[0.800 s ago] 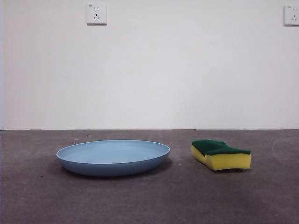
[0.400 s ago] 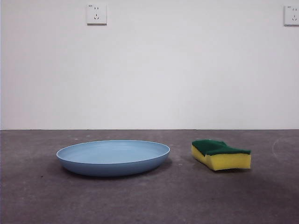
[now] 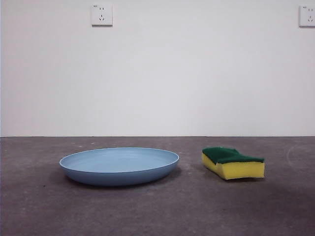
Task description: Pick up the plate,pick up the cloth,clean the plate with the cloth
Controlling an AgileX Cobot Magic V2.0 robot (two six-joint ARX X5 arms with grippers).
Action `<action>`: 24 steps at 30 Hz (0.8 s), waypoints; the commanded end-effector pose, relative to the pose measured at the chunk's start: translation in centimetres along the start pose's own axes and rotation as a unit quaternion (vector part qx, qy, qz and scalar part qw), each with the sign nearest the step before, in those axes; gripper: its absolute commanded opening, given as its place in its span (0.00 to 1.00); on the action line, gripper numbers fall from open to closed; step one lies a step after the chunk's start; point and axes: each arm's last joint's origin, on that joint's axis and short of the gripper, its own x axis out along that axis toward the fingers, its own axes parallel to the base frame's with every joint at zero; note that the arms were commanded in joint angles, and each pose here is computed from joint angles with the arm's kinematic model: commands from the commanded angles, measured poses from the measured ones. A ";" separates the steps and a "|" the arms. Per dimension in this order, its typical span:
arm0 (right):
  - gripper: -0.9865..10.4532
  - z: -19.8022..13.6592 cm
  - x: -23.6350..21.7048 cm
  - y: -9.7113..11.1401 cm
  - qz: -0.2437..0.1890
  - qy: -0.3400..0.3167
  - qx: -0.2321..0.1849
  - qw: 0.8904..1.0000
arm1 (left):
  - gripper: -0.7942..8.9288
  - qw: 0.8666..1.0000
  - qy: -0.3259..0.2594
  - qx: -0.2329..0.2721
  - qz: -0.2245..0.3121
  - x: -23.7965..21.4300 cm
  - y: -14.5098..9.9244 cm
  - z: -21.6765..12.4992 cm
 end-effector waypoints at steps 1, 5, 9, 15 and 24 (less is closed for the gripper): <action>0.09 -0.4 0.1 0.0 0.000 0.004 0.009 1.000 | 0.08 1.000 0.003 0.006 0.002 0.1 0.0 -0.4; 0.09 -0.4 0.1 0.0 0.000 0.003 0.022 1.000 | 0.08 1.000 0.003 0.006 0.002 0.1 0.0 -0.4; 0.09 -0.4 0.1 0.0 -0.004 0.003 0.022 1.000 | 0.08 1.000 0.003 0.006 0.002 0.1 0.0 -0.4; 0.09 -0.4 0.1 0.0 -0.004 0.003 0.022 1.000 | 0.08 1.000 0.003 0.006 0.002 0.1 0.0 -0.4; 0.09 -0.4 0.1 0.0 -0.004 0.003 0.022 1.000 | 0.08 1.000 0.003 0.006 0.002 0.1 0.0 -0.4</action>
